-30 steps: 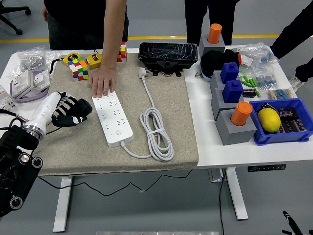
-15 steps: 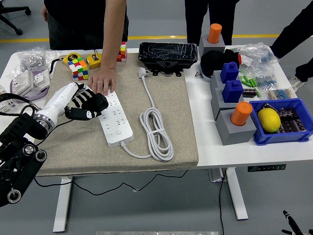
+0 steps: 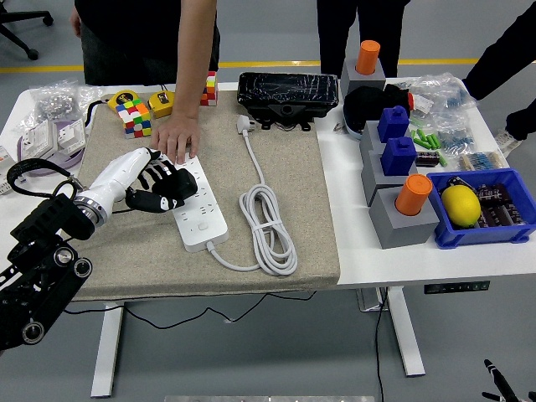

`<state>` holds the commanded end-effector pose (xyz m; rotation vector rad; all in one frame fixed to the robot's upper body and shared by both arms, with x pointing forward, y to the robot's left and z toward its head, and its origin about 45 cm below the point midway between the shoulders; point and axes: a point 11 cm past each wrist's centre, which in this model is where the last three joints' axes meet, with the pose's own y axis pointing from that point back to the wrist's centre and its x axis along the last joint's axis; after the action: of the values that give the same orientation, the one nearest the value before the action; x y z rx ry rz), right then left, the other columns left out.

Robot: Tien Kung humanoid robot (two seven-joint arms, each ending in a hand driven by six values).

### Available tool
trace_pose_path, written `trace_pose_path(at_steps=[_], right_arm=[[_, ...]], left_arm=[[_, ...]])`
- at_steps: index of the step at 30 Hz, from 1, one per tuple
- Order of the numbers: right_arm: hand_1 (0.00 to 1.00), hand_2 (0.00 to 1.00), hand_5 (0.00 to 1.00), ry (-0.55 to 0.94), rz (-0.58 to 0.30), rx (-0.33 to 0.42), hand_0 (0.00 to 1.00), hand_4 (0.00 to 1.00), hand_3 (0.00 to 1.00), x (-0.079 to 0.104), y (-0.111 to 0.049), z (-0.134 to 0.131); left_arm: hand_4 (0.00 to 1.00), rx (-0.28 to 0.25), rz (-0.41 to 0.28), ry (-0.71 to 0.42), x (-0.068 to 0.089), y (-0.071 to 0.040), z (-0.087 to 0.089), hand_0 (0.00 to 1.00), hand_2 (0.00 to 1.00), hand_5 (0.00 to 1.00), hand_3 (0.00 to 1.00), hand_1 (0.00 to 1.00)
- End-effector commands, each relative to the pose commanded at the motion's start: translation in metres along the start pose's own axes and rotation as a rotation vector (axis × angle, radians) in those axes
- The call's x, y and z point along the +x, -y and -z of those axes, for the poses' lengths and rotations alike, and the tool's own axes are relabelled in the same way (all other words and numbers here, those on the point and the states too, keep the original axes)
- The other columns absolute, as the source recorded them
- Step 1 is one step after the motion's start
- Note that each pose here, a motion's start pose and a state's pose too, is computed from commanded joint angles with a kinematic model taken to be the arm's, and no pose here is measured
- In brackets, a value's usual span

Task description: Pick up the plug,place it near the board,insert it into the board,press the button

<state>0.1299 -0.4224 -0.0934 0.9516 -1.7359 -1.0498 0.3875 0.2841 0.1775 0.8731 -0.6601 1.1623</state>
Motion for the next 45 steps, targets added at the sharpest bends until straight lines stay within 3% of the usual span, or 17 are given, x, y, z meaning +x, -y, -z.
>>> trace_pose_path(at_steps=[17,45], right_arm=[[0.730,0.712,0.946,-0.001,-0.001,0.000,0.781,0.998,0.734,0.001,0.000,0.000],[0.730,0.712,0.945,-0.001,-0.001,-0.001,0.781,0.998,0.734,0.001,0.000,0.001]], left_arm=[[0.531,0.045,0.006,-0.006,-0.005,0.004,0.018,0.388,0.472,0.002,0.512,0.544],[0.562,0.060,0.010,0.025,-0.004,0.005,0.023,0.396,0.487,0.002,0.529,0.554]])
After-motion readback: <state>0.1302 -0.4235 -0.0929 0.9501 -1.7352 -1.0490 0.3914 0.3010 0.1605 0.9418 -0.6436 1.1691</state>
